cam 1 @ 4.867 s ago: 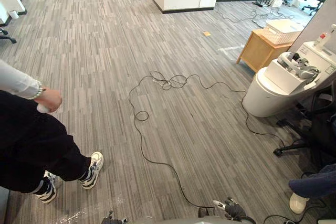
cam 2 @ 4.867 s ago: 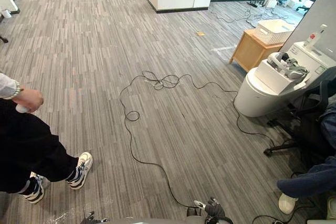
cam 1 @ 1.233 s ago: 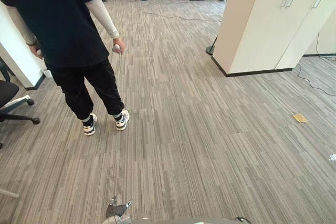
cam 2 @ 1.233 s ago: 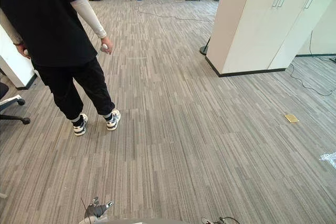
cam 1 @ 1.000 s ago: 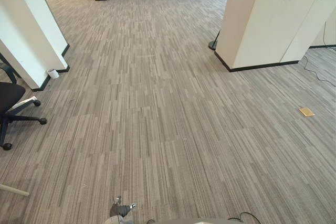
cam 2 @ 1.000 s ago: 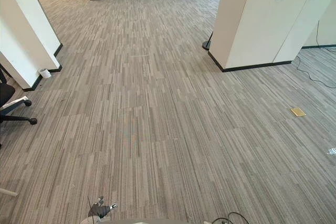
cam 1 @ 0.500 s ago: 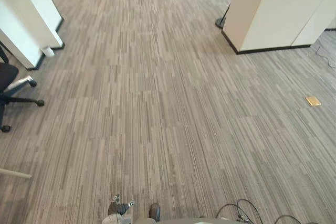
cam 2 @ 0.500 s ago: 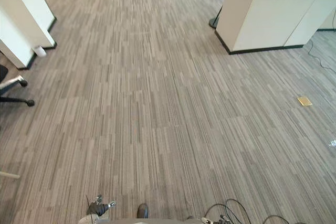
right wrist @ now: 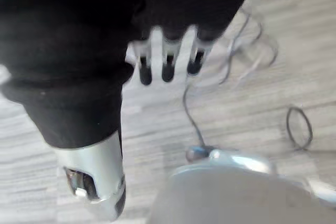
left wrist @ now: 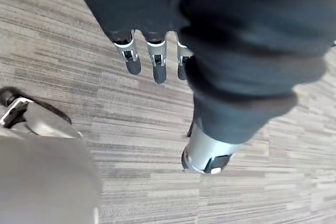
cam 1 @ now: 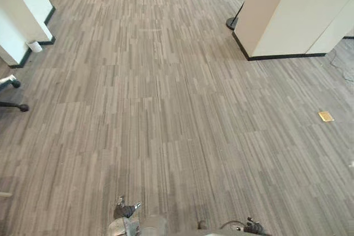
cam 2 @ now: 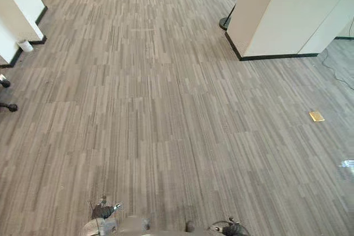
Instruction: Organize washtable
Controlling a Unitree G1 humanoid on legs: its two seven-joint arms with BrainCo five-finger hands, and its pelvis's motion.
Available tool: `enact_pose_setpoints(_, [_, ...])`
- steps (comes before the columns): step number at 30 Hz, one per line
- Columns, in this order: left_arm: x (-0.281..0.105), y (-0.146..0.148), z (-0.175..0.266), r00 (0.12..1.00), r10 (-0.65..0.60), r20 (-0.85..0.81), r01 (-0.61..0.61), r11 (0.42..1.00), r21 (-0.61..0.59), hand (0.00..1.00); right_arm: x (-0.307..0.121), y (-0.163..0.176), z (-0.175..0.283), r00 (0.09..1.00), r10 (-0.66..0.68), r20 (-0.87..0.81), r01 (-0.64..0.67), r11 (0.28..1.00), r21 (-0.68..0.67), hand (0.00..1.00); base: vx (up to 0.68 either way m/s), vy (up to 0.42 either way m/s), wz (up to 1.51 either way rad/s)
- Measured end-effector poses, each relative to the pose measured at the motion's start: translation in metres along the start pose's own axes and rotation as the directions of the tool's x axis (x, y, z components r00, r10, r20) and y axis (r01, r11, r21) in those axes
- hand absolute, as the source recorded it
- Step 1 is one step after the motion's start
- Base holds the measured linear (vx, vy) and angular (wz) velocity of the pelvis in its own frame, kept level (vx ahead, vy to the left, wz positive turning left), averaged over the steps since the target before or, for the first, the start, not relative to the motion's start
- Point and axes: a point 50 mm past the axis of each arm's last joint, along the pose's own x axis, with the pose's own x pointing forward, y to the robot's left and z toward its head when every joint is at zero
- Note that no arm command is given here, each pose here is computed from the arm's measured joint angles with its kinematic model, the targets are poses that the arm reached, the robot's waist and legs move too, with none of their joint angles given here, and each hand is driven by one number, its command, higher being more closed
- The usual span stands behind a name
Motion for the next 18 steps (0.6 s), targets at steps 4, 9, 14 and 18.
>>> enact_pose_setpoints(4, [0.004,0.007,0.009,1.000,0.014,0.020,-0.014,1.000,0.020,0.00,-0.002,0.009,-0.001,1.000,0.014,0.001,-0.014,0.998,0.055,0.00,0.20,0.249,0.26])
enact_pose_setpoints(9, [0.004,0.005,0.008,1.000,0.010,0.017,-0.011,0.999,0.033,0.00,-0.002,0.009,0.008,0.998,0.026,0.061,-0.030,0.998,0.062,0.00,0.38,0.105,0.40])
enact_pose_setpoints(14, [0.009,-0.028,0.037,0.992,-0.087,0.091,0.077,0.991,0.112,0.00,-0.001,-0.001,0.019,0.994,-0.007,0.108,0.000,0.997,0.072,0.00,0.66,-0.118,0.62])
enact_pose_setpoints(18, [0.009,-0.060,0.066,0.962,-0.215,0.166,0.174,0.957,0.231,0.00,0.003,-0.008,0.026,0.996,-0.027,0.090,0.020,0.997,0.077,0.00,0.76,-0.257,0.47])
